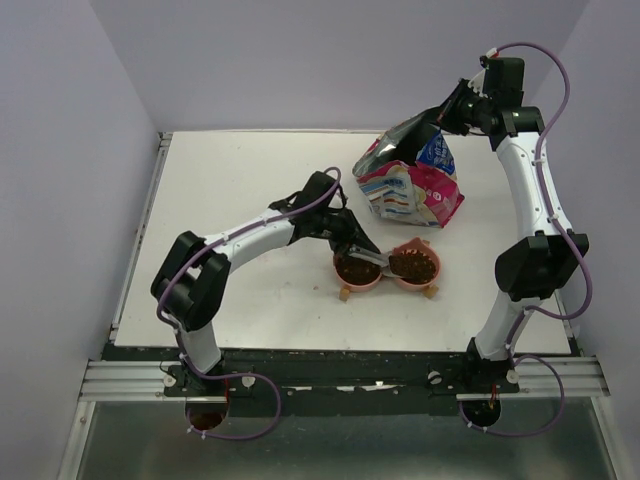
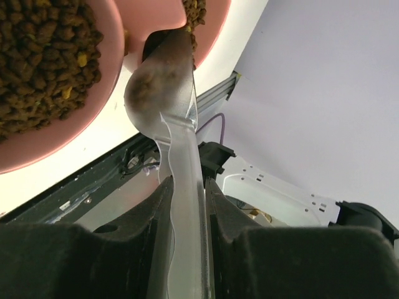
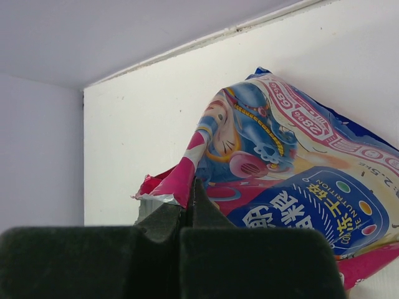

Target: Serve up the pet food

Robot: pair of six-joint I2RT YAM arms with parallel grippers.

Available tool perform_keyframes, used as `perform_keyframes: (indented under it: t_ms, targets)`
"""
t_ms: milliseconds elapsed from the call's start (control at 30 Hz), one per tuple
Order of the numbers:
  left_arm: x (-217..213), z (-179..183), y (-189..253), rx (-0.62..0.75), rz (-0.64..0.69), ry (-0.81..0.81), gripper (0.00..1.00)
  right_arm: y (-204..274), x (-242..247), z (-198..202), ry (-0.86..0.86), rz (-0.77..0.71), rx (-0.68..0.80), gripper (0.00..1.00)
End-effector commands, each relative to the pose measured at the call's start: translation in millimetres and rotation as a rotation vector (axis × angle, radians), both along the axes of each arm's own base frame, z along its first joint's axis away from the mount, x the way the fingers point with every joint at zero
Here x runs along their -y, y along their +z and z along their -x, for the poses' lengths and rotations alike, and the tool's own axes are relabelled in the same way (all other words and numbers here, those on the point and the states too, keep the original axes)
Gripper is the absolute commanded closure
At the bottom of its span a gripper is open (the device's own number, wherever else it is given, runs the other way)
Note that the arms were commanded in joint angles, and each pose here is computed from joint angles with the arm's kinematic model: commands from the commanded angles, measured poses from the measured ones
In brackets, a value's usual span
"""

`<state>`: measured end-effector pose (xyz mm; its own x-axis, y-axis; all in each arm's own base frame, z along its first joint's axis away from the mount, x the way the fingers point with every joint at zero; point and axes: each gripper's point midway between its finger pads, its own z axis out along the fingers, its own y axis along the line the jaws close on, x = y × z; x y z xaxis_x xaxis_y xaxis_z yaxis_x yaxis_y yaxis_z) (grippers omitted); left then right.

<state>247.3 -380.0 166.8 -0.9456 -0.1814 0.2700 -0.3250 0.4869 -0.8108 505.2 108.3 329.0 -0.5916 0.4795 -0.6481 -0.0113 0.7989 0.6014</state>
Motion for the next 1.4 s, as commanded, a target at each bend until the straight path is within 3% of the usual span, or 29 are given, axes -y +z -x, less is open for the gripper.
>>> perform_keyframes:
  t_ms: [0, 333, 700, 900, 1367]
  targets:
    - [-1.5, 6.5, -14.9, -0.034, -0.191, -0.015, 1.0, 85.6, -9.2, 3.2, 0.069, -0.046, 0.28, 1.0]
    - [14.5, 1.5, 4.1, -0.062, -0.328, -0.001, 1.0, 84.2, -11.8, 3.1, 0.09, -0.052, 0.278, 1.0]
    - [39.4, -8.3, 43.0, -0.022, -0.32, 0.004, 1.0, 88.1, -16.4, 2.3, 0.117, -0.059, 0.286, 1.0]
    - [32.8, -2.3, 32.7, -0.059, -0.37, 0.007, 1.0, 86.5, -16.5, 1.6, 0.123, -0.057, 0.282, 1.0]
    - [20.8, -2.6, 50.7, 0.02, -0.445, 0.017, 1.0, 83.7, -18.0, 1.2, 0.133, -0.06, 0.274, 1.0]
